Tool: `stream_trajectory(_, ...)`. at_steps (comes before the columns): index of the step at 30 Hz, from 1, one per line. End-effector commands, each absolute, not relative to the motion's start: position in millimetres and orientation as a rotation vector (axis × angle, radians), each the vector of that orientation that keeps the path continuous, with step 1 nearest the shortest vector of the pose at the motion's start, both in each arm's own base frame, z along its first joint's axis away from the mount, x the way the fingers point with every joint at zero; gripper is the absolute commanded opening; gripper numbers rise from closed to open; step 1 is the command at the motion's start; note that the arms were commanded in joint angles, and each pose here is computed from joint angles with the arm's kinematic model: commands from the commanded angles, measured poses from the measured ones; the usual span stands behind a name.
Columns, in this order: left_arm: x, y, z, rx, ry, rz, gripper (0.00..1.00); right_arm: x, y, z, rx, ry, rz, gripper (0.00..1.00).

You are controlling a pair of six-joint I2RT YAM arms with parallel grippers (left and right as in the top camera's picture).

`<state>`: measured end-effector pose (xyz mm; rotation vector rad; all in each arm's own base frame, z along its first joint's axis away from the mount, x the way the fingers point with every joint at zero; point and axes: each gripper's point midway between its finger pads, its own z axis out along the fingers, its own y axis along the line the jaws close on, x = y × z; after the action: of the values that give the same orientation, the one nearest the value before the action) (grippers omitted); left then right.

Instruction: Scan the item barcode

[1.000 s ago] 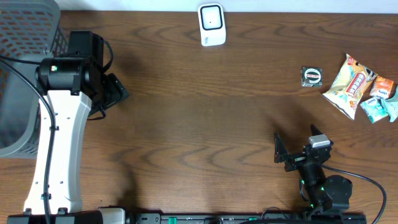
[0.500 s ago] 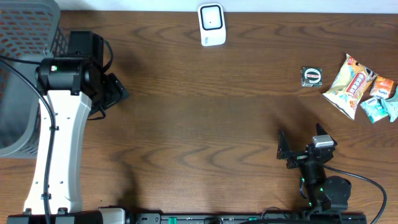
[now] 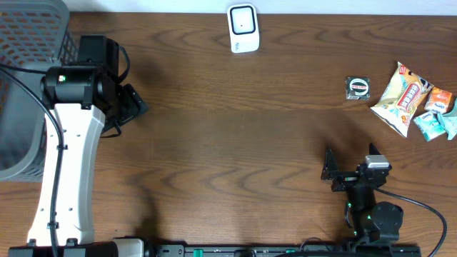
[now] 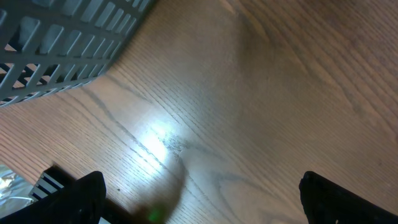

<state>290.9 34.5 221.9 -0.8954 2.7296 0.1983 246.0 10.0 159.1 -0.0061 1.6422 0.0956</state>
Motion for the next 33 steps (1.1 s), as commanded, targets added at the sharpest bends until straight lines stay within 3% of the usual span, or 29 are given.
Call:
stream_trajectory(1, 289.8, 37.0, 222.2, -0.908, 2.725, 0.212, 0.98, 246.0, 9.3, 157.6, 0.013, 1.642, 0.103, 0.99)
stream_trajectory(33, 289.8, 37.0, 222.2, -0.908, 2.725, 0.212, 0.98, 245.9, 10.8, 156.4, -0.039, 1.646, 0.059, 0.99)
